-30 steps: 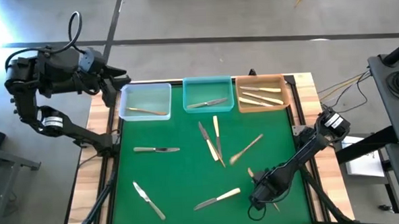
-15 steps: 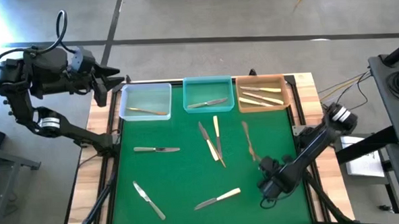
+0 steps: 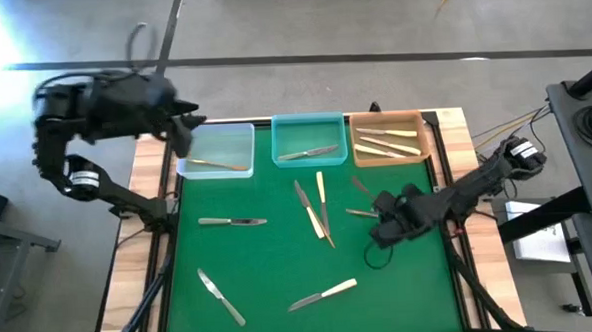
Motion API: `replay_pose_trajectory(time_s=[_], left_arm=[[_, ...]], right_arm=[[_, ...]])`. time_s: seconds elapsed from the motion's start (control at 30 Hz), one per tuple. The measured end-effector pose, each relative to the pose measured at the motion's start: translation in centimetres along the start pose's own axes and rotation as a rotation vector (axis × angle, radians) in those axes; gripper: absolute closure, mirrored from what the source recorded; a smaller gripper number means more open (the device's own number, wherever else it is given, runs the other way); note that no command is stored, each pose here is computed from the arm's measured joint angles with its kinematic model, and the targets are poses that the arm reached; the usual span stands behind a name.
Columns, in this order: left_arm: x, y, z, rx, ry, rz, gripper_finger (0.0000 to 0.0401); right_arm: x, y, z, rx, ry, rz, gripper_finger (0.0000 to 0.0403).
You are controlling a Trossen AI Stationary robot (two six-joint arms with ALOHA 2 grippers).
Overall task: Sort silverware by color (type)
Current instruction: Put the brown table knife into the white bin
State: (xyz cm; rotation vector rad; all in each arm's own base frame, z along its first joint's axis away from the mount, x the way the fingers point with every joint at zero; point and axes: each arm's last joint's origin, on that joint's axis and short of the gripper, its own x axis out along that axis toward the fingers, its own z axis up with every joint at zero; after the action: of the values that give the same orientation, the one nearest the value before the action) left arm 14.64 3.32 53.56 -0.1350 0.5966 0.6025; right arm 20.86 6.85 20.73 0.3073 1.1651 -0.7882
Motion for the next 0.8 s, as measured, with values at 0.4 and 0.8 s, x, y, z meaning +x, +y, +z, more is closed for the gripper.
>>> replay_pose_trajectory(time_s=[0.4, 0.8], left_arm=[[7.6, -3.3, 1.6, 0.365, 0.023, -0.037, 0.0251], [11.7, -6.6, 3.2, 0.319, -0.398, -0.402, 0.0251]], right_arm=[[-2.3, -2.9, 5.0, 0.144, -0.356, 0.130, 0.0391], [-7.0, -4.9, 8.0, -0.034, -0.759, 0.261, 0.0391]])
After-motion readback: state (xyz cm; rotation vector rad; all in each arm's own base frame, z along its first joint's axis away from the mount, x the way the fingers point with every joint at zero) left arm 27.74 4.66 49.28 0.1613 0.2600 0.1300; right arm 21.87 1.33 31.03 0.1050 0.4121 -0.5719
